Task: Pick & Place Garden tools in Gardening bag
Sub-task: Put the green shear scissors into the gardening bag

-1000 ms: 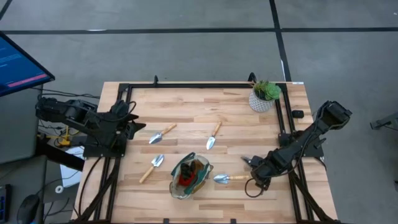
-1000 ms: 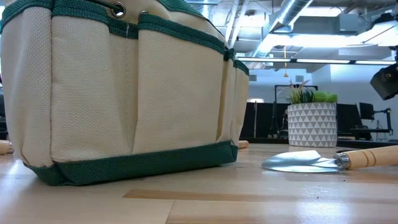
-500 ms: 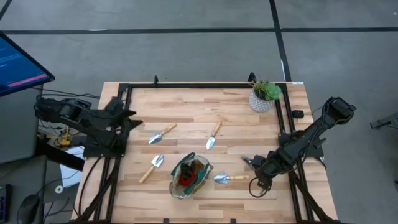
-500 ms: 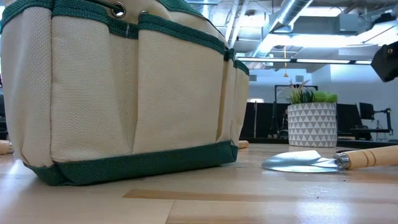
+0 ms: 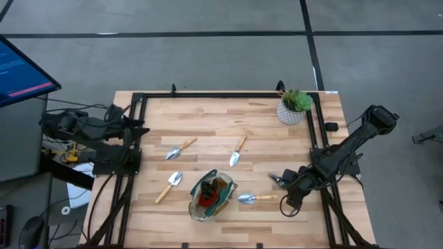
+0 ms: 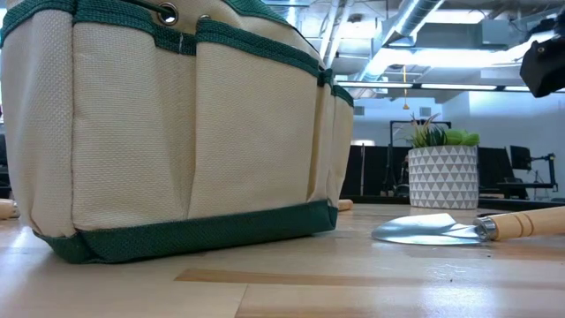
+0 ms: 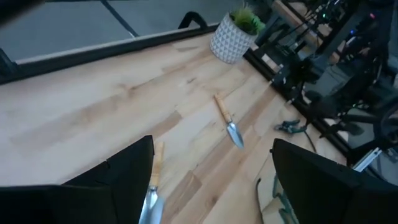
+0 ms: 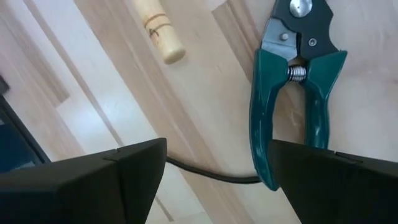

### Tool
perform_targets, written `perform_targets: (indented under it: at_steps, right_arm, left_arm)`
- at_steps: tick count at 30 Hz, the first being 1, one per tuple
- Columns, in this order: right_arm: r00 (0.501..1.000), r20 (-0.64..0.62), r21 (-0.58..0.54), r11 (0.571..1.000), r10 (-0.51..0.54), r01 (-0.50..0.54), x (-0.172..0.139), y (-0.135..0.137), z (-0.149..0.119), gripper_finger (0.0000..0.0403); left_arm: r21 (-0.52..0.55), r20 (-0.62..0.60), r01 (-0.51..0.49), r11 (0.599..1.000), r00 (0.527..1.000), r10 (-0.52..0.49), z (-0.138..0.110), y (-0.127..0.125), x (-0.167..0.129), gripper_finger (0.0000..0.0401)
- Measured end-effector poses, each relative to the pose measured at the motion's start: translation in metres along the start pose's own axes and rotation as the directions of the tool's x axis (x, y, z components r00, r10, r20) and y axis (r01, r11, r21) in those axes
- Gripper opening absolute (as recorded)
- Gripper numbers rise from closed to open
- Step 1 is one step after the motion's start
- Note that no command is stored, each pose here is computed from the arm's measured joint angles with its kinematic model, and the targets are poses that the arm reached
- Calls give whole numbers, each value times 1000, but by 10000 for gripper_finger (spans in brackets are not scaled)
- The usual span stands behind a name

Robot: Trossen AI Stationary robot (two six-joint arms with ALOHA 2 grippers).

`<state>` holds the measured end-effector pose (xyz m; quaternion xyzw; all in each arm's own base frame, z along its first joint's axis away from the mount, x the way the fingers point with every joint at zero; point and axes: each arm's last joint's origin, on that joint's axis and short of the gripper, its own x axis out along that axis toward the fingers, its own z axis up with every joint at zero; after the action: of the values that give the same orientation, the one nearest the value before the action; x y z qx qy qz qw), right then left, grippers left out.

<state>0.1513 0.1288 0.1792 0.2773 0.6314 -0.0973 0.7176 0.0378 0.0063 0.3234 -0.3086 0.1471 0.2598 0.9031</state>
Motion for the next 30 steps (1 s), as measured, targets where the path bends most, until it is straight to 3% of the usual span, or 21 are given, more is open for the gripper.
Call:
perform_targets:
  at_steps: [8, 24, 30]
  right_arm:
    - [1000, -5, 4, 1000, 2, -2, 0, 0, 0, 273]
    - [998, -16, 33, 997, -64, 65, 11, -2, 6, 273]
    - [987, -10, 57, 986, -158, 158, 18, -8, 10, 273]
  left_arm:
    - [5, -38, 24, 1000, 999, -24, -34, 11, 24, 232]
    - [-1, -3, 138, 990, 990, -138, -69, 39, 37, 14]
    - [-37, 56, 161, 986, 986, -159, -73, 39, 44, 3]
